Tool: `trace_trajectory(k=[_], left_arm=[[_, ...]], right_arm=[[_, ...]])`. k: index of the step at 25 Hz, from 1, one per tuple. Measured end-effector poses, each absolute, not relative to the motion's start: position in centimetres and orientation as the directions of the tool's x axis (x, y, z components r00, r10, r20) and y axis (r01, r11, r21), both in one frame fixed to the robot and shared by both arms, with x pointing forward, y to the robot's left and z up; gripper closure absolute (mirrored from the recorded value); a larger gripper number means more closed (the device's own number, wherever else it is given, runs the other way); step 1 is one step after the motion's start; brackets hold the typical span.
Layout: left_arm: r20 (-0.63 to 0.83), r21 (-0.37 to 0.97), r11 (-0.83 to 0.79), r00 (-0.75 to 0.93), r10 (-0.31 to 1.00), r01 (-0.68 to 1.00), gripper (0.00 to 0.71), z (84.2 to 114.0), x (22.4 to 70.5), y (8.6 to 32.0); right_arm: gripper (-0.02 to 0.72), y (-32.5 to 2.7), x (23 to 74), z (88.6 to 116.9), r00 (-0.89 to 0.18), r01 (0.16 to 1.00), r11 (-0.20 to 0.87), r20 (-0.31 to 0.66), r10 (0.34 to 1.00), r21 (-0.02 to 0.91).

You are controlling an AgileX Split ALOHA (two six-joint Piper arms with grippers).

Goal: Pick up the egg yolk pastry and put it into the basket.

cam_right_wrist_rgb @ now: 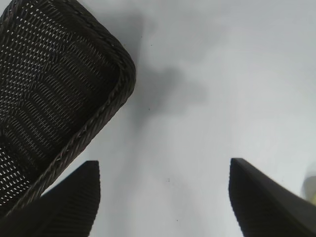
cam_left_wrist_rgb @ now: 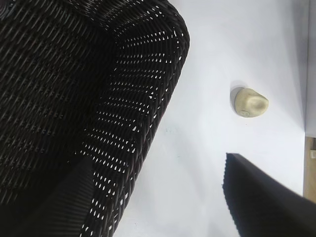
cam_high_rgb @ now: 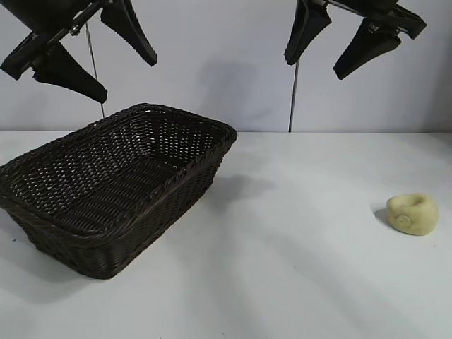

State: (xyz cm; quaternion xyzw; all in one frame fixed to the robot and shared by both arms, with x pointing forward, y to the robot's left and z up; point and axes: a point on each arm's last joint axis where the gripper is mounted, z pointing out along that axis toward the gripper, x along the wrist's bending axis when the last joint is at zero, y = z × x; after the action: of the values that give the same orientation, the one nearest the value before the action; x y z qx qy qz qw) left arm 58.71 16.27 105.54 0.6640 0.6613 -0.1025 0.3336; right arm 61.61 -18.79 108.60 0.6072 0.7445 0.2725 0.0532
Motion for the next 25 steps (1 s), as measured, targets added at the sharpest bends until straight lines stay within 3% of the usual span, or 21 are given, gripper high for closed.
trace_trajectory(k=[25], left_arm=[[-0.577, 0.307, 0.097, 0.104, 0.810, 0.947, 0.175, 105.54, 58.71, 16.27]], right_arm=[[0.176, -18.79, 61.54, 108.56, -0.257, 0.879, 0.117, 0.252, 0.933, 0.463]])
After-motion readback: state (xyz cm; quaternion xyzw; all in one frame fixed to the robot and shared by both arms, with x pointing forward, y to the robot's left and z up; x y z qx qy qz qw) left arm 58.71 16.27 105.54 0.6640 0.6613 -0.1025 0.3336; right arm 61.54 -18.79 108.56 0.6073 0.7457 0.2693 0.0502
